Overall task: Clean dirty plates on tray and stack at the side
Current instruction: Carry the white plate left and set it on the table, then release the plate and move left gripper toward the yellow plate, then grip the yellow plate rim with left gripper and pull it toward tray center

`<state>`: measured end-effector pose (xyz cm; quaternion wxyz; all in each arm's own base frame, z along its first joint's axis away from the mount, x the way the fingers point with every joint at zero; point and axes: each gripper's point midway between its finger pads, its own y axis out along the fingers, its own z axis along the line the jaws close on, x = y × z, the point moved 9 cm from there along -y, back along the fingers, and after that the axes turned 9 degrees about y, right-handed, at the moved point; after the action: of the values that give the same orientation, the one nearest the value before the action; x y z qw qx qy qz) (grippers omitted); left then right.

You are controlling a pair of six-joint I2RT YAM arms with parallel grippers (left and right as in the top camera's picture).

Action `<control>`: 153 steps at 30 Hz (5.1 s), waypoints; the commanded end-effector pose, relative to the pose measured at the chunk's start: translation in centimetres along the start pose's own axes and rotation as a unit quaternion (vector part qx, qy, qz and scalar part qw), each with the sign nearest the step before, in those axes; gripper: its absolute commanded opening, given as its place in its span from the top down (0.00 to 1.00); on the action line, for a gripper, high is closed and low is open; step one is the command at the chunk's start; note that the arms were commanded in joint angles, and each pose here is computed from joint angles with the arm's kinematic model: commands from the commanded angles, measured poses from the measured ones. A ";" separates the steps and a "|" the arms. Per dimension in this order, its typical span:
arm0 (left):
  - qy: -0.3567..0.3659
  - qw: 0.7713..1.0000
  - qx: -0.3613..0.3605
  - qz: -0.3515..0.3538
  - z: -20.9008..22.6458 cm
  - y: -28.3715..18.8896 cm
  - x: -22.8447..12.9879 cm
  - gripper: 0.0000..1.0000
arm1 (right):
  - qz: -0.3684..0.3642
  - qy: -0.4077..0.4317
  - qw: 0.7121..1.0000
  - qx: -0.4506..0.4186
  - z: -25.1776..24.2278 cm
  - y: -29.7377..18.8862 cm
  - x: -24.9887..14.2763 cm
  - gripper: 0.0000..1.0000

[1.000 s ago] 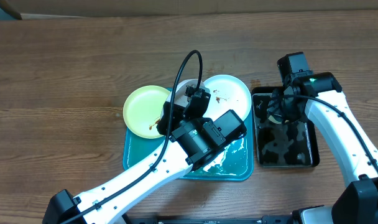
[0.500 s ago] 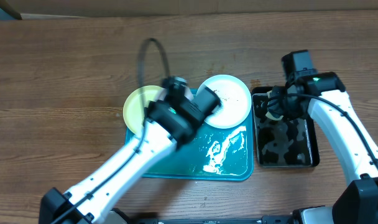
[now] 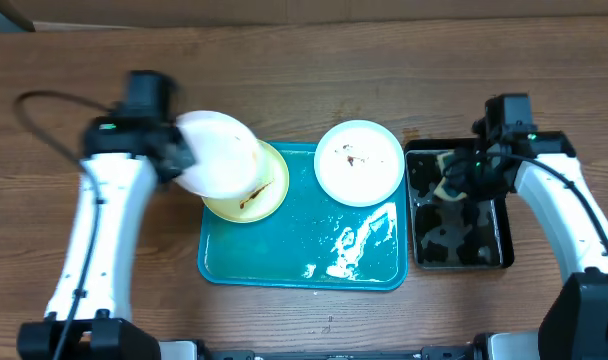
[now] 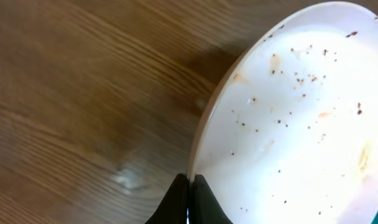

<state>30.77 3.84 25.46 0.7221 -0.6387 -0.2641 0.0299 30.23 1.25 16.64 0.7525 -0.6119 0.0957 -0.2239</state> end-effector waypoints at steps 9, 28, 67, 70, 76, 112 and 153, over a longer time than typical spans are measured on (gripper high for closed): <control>-0.152 0.988 0.011 0.009 9.8 2.5 2.7 0.96 | -0.009 -0.014 1.000 0.020 -1.3 3.9 -1.6 0.96; -0.153 0.974 0.124 0.111 12.5 10.1 2.1 0.96 | -0.001 -0.013 1.000 0.016 -1.8 4.8 -2.3 0.96; 0.135 0.958 -0.201 0.153 -4.1 3.4 -1.6 0.39 | 0.106 0.027 0.989 -0.094 -4.0 8.0 -4.4 0.84; 0.136 0.957 -0.200 0.157 -4.0 3.3 -1.7 0.39 | 0.062 0.025 0.996 -0.063 -3.0 8.0 -2.6 0.84; 0.136 0.957 -0.200 0.159 -4.1 3.3 -1.8 0.39 | 0.059 0.020 0.998 -0.014 -1.4 7.5 -1.8 0.87; 0.144 0.958 -0.194 0.158 -3.9 3.3 -1.8 0.40 | 0.088 0.039 0.978 -0.185 -3.7 5.9 -3.6 0.96; 0.231 0.954 -0.092 0.167 -4.8 12.9 -0.5 0.37 | 0.019 0.023 0.995 -0.096 -0.2 -1.1 -0.9 0.96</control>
<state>35.94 1.82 13.66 0.6824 -0.7305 0.0039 -0.0246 28.71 1.42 16.41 0.6866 -0.6805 0.1600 -0.1997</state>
